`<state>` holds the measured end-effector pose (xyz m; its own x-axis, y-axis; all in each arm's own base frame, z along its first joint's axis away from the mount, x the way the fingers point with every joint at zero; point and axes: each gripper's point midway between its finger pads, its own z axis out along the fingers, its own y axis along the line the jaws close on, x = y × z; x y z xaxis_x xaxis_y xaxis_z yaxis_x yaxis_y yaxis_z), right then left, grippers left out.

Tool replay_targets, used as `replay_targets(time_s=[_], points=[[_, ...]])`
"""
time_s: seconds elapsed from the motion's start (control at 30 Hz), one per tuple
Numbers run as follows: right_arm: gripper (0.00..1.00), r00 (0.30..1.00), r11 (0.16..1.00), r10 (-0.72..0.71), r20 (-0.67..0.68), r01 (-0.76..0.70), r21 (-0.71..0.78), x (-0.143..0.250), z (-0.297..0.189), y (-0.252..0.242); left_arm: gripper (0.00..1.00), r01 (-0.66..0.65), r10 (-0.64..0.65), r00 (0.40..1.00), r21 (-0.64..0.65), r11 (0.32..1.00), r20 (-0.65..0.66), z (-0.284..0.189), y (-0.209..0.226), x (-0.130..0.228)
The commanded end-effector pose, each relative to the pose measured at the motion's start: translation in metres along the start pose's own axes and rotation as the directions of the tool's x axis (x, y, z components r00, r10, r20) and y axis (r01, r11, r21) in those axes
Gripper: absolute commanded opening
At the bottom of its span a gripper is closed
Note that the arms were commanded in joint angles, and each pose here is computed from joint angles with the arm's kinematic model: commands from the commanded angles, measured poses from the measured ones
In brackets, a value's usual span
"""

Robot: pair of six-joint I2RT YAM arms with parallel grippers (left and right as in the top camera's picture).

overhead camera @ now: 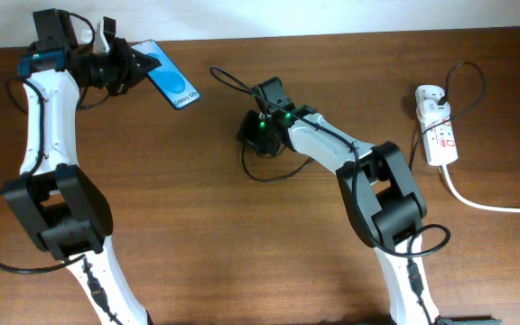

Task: Plug charger to phone and switch on socket
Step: 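Raise the cable plug with the right gripper toward the held phone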

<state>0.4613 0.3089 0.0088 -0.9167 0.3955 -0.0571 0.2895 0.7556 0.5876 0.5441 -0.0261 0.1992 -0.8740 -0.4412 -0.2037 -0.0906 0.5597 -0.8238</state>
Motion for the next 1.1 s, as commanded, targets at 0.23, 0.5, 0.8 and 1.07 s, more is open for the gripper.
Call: replay_targets(time_s=[0.23, 0.5, 0.8, 1.07], points=[[0.04, 0.969, 0.967, -0.218, -0.119, 0.197, -0.163, -0.013, -0.009, -0.018, 0.0, -0.022, 0.022, 1.0, 0.017, 1.0, 0.0, -0.003, -0.004, -0.001], [0.04, 0.923, 0.895, -0.386, -0.007, 0.373, -0.246, -0.029, -0.112, 0.024, 0.0, -0.053, 0.053, 0.998, 0.034, 0.998, -0.017, -0.002, -0.006, 0.003], [0.04, 0.862, 0.821, -0.505, 0.038, 0.493, -0.289, 0.0, -0.225, 0.042, 0.0, -0.086, 0.103, 0.988, 0.141, 0.986, -0.117, 0.025, -0.045, 0.034], [0.04, 0.842, 0.748, -0.539, 0.0, 0.479, -0.46, 0.019, -0.245, 0.027, 0.0, -0.161, 0.236, 0.955, 0.355, 0.921, -0.178, 0.027, -0.086, 0.06]])
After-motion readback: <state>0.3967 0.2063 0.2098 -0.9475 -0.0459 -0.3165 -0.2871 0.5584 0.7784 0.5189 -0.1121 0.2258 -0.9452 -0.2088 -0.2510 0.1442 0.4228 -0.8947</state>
